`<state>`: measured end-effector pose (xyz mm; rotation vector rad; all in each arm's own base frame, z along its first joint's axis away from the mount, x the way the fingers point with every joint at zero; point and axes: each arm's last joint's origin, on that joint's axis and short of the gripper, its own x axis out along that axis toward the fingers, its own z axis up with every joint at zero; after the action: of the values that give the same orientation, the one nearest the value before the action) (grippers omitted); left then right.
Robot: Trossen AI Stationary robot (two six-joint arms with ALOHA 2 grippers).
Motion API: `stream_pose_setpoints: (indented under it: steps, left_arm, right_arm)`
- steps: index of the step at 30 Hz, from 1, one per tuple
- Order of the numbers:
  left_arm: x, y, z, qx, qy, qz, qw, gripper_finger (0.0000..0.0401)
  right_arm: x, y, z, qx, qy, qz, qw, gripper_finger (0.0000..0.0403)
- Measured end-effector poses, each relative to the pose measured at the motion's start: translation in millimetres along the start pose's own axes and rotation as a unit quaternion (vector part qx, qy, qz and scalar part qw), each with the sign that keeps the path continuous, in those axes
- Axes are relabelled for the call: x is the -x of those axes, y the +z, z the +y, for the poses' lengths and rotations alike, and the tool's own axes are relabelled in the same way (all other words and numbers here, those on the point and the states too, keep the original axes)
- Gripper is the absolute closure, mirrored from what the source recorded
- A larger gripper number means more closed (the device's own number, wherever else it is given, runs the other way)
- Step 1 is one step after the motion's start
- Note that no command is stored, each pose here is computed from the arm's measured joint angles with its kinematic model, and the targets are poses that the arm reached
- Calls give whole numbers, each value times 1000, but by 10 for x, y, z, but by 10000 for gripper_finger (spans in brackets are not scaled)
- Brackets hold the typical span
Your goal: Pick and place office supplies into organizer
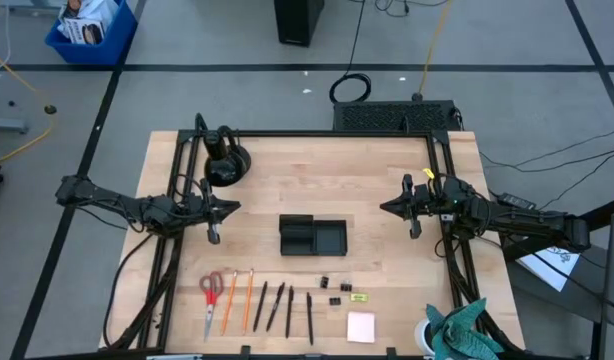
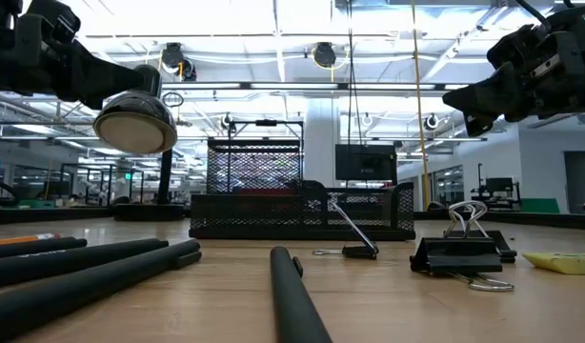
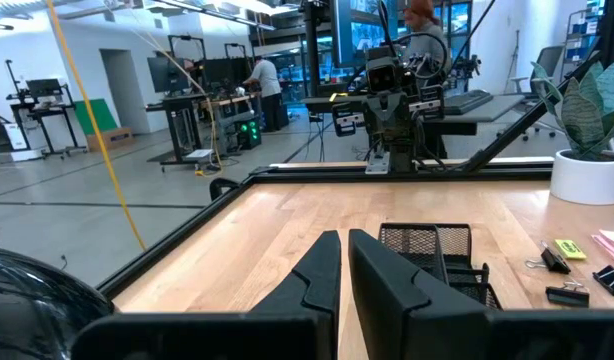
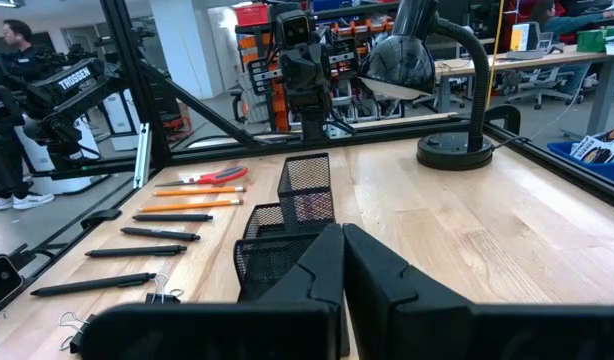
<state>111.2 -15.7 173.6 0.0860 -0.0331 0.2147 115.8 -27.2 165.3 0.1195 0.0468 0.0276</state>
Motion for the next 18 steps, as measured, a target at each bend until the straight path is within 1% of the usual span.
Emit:
stream_pose_setpoints:
  steps: [10,14,18]
  left_arm:
    - [0,0,0,0,0,0,1000,370]
    - [0,8,1,2,0,-4,1000,370]
    - [0,8,1,7,0,-4,1000,370]
  right_arm:
    - [0,1,0,0,0,0,1000,403]
    - [0,15,2,37,1,-7,999,403]
    - [0,14,2,47,0,-7,999,403]
